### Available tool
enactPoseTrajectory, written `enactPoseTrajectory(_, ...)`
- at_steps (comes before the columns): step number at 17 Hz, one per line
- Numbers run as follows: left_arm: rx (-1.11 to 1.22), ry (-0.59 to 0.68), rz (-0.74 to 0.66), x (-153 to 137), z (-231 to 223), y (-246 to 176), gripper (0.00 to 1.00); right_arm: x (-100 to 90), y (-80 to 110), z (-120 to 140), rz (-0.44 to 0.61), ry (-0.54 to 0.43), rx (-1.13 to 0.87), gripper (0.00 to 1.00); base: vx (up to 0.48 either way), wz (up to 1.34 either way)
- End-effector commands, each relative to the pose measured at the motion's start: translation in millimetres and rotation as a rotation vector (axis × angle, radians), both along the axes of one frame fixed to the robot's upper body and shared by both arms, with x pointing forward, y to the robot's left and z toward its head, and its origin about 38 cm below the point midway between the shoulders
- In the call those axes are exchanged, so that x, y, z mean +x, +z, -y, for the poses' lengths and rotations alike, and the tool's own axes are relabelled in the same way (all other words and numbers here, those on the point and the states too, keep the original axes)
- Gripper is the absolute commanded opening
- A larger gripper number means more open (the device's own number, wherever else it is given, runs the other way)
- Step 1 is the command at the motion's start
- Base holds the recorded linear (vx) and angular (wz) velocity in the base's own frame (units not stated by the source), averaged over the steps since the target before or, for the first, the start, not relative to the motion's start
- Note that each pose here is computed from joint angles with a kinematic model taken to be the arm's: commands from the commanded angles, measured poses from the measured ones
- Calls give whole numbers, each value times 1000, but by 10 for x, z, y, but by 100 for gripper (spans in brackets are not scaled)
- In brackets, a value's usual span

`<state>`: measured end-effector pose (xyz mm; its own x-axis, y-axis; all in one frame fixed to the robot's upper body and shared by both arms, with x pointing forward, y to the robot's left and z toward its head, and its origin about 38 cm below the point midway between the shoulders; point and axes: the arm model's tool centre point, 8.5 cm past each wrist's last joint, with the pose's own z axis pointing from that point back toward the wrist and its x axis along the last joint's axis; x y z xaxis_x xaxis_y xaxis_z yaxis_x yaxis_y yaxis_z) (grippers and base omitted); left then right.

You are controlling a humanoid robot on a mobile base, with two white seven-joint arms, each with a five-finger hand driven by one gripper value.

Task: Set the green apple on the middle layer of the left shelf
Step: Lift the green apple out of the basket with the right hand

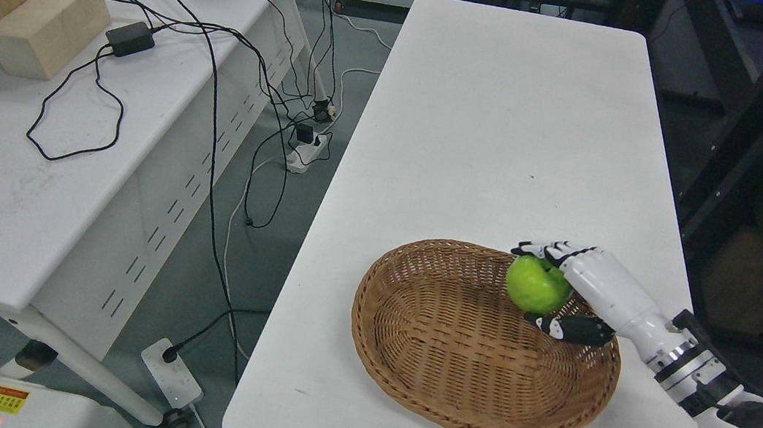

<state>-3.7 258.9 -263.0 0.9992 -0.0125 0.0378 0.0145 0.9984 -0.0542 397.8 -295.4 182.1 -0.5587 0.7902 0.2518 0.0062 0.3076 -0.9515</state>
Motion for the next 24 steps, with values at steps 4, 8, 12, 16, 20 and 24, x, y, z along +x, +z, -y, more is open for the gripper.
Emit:
enactPoseTrajectory(4,17,-1,1,1,-112,9,100,-446,-7,685,301,-438,368,0,0,0)
enactPoseTrajectory(8,17,-1,1,1,-112,9,100,-614,-361,568,214,-477,417,0,0,0)
enactPoseTrajectory(12,17,-1,0,0,-112,9,100,-649,-456,486,193,-486,448,0,0,0)
enactPoseTrajectory(16,18,-1,1,1,-113,9,100,-669,-479,486,191,-493,454,0,0,0)
enactPoseTrajectory(20,18,-1,0,0,-113,9,100,-680,-511,459,186,-500,469,0,-15,0)
enactPoseTrajectory(24,17,-1,0,0,-112,9,100,-690,-543,433,179,-505,480,0,-111,0)
